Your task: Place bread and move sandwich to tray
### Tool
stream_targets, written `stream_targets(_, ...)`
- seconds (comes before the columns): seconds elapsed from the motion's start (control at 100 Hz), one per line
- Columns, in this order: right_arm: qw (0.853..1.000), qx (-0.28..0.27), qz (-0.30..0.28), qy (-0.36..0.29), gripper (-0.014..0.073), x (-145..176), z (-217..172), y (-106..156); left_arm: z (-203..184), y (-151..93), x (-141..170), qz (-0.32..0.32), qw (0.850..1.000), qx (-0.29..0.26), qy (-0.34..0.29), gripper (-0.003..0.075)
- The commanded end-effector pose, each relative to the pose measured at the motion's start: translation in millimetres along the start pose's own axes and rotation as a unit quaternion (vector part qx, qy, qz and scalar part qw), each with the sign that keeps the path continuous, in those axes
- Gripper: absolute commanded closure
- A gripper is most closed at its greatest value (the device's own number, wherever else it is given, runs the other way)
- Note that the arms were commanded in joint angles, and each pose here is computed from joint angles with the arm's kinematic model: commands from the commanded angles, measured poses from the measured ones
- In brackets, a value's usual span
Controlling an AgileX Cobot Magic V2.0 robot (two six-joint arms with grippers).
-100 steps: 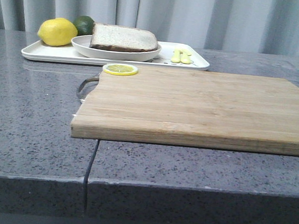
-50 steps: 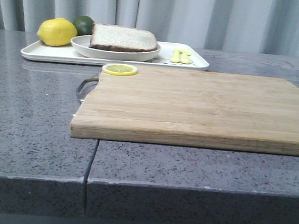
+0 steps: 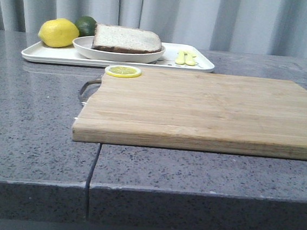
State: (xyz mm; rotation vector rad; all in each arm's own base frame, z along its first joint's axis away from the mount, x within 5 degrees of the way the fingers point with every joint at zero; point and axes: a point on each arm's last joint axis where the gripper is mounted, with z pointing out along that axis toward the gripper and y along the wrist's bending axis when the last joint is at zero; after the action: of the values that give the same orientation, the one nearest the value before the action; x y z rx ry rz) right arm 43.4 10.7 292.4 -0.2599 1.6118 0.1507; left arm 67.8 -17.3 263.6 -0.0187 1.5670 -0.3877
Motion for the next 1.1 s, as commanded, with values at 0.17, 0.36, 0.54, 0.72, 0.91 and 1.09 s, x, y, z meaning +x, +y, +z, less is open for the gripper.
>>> stream_targets(0.17, 0.999, 0.006, -0.009, -0.049, 0.0711, -14.4, -1.4, -1.1, -0.1, -0.6, -12.4, -0.002, 0.999, -0.004, -0.036, 0.0739)
stream_targets(0.36, 0.999, 0.006, -0.009, -0.049, 0.0711, -14.4, -1.4, -1.1, 0.5, 1.9, -4.2, 0.111, 0.994, -0.012, -0.021, 0.0739)
stream_targets(0.54, 0.999, 0.006, -0.009, -0.049, 0.0711, -14.4, -1.4, -1.1, 0.1, 12.5, 25.5, 0.164, 0.986, -0.034, 0.020, 0.0739)
stream_targets(0.72, 0.999, 0.006, -0.009, -0.049, 0.0711, -14.4, -1.4, -1.1, -7.1, 22.4, 51.7, 0.123, 0.990, -0.061, 0.021, 0.0739)
stream_targets(0.91, 0.999, 0.006, -0.009, -0.049, 0.0711, -14.4, -1.4, -1.1, -12.8, 27.0, 60.1, 0.135, 0.987, -0.085, 0.016, 0.0739)
stream_targets(1.09, 0.999, 0.006, -0.009, -0.049, 0.0711, -14.4, -1.4, -1.1, -14.5, 27.1, 59.4, 0.138, 0.986, -0.089, 0.008, 0.0739)
